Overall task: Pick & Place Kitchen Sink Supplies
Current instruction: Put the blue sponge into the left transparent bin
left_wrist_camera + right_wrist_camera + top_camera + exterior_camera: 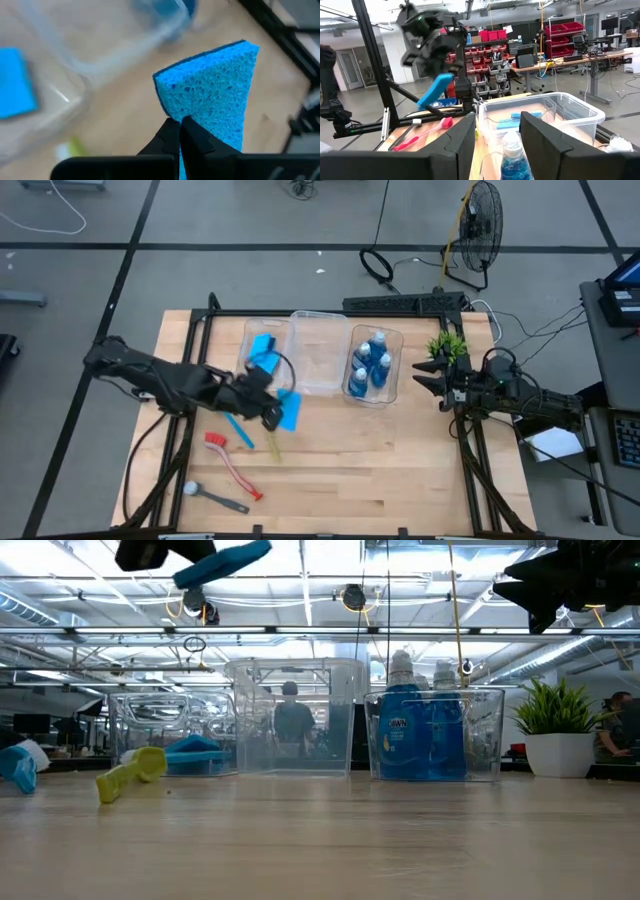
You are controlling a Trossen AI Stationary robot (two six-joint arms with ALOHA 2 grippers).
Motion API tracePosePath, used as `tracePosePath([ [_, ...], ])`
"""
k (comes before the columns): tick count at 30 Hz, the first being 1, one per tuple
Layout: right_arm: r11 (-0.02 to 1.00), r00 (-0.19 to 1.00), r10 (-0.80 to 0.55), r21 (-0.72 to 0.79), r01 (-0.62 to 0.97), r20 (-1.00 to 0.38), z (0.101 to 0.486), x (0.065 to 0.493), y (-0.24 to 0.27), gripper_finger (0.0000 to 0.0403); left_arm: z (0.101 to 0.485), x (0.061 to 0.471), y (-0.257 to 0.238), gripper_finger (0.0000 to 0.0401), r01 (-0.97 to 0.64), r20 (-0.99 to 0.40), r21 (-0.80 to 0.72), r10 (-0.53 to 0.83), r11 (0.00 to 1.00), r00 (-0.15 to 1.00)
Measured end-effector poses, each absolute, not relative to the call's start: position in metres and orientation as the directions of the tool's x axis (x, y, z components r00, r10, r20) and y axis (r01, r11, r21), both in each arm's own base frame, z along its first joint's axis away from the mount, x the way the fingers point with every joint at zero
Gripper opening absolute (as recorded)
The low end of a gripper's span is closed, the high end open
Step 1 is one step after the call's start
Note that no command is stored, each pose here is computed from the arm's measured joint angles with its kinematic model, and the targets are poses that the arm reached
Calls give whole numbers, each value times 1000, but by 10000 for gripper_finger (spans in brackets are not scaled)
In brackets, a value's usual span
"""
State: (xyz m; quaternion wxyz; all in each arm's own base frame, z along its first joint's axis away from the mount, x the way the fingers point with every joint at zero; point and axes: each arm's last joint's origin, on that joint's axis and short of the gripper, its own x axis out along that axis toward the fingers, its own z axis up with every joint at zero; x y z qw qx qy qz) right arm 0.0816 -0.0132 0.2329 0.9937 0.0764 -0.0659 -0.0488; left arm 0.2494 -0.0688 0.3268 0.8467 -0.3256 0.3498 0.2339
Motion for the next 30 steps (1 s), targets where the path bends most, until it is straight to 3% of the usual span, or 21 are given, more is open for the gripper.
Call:
tracePosePath([
  [9,982,986,-107,168,86,124,233,82,-13,141,351,198,-20,0,-787,-721,-286,418,546,552],
  [18,969,986,-107,235,76,124,233,82,-13,141,345,176,35,0,-933,-811,-110,512,343,283],
  [24,968,986,-107,239,75,124,233,82,-13,141,337,183,74,0,-944,-839,-41,502,326,210],
  [30,968,986,-107,239,75,124,233,82,-13,141,323,194,116,0,-929,-873,-25,445,370,201],
])
